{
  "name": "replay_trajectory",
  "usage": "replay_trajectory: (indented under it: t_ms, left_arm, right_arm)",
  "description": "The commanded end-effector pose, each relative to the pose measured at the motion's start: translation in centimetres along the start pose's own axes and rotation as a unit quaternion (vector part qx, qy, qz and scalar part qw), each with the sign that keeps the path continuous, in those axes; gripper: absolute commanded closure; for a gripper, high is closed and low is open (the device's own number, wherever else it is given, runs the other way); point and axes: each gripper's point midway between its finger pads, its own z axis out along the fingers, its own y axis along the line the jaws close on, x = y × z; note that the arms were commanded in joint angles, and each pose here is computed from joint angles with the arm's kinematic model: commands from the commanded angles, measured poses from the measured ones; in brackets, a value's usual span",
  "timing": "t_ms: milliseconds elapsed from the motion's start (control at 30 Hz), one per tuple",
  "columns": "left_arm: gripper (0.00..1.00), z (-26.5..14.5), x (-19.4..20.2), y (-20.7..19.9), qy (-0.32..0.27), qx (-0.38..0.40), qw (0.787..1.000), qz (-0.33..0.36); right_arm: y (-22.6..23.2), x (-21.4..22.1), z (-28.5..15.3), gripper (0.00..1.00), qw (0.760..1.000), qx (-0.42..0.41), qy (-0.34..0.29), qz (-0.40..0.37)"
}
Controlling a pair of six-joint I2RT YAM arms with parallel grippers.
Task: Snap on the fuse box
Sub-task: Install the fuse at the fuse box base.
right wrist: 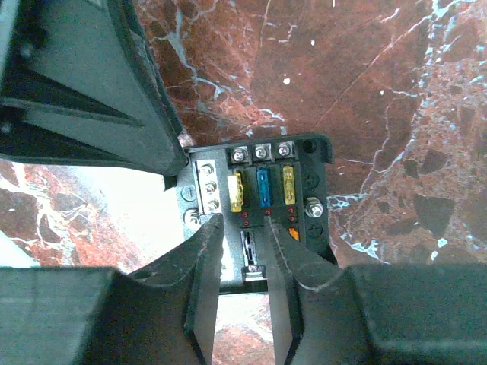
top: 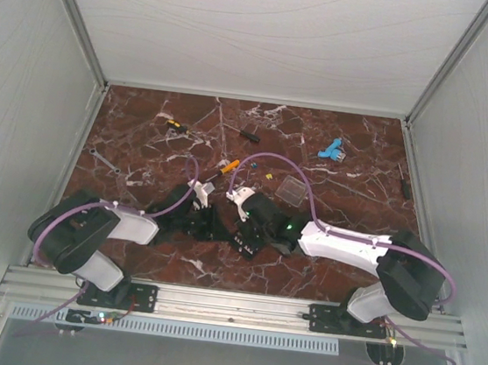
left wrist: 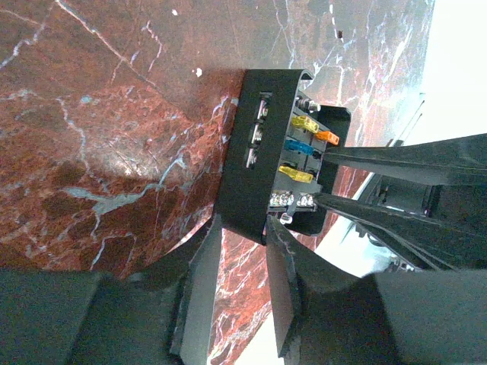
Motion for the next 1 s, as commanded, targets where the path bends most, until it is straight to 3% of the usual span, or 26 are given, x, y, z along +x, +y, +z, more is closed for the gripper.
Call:
replay_trajectory:
  t_ms: [0, 533, 967]
  left_arm:
    - [0.69, 0.1, -1.3, -1.6, -0.014, 0.020, 0.999, 0.021]
    - [0.62, -0.5, -1.3, -2.3, -0.020, 0.032, 0.999, 0.024]
    - [0.62, 0.2, -0.7, -1.9, -0.005, 0.034, 0.999, 0.017]
  right_arm:
    - [-0.1, -2.5, -1.8, 0.75, 1.000, 0.002, -0.025, 0.000]
    - [0.5, -2.7, 0.2, 0.82, 0.999, -0.013, 0.025, -0.040]
    - [0.5, -2.2, 1.1, 0.93, 0.998, -0.011, 0.037, -0.042]
